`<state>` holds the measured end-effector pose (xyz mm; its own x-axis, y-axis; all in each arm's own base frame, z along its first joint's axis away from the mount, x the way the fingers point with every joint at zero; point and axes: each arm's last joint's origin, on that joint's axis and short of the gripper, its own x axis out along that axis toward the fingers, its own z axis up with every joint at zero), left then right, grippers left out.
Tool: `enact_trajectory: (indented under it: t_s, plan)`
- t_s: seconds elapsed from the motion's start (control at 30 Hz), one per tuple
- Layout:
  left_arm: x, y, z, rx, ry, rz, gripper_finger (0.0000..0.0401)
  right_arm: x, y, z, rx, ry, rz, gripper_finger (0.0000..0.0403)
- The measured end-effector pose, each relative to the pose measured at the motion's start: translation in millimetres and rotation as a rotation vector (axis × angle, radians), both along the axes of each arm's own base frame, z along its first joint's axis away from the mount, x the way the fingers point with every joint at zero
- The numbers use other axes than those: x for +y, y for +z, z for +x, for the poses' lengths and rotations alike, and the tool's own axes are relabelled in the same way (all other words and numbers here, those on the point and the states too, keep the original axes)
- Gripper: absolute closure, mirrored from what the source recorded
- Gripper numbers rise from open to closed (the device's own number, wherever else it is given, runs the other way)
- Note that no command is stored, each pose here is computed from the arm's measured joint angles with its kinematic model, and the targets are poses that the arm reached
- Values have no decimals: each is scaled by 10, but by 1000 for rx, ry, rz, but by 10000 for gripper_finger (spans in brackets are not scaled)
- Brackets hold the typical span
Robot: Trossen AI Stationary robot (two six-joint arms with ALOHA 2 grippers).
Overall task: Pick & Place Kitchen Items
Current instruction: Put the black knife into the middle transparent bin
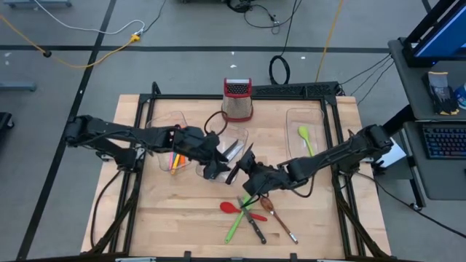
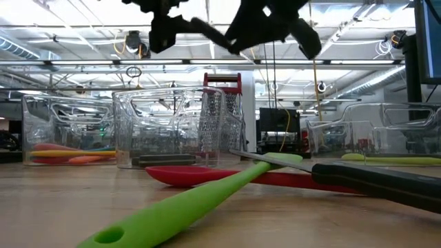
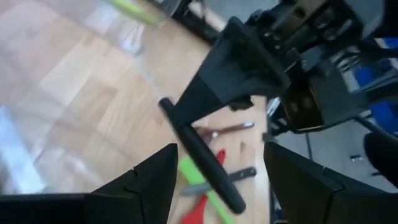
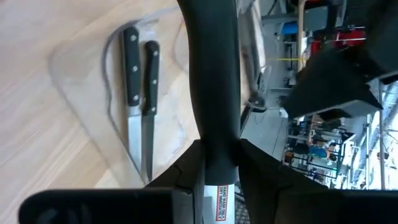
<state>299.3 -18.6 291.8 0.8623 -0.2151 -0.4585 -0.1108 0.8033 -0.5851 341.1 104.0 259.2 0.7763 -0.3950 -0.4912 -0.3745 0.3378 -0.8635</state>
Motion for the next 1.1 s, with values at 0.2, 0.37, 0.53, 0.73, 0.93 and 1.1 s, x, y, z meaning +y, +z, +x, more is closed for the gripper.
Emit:
enact_trajectory:
  t_s: [0.2, 0.37, 0.53, 0.73, 0.93, 1.1]
  plan:
    - [12, -76, -39, 88, 27, 13, 157, 27, -91, 74, 11, 11, -47, 336]
    - [28, -97, -34, 101, 32, 14, 157, 35, -76, 98, -19, 14, -42, 335]
    - [37, -181, 35, 118, 17, -2, 157, 40, -62, 106, -32, 18, -43, 336]
    - [19, -234, 117, 108, -24, -26, 157, 37, -67, 103, -29, 13, -40, 335]
    - [6, -328, 178, 124, -58, -47, 157, 37, -65, 103, -30, 13, -40, 336]
    - [-8, -356, 202, 127, -73, -53, 157, 24, -64, 106, -32, 7, -37, 335]
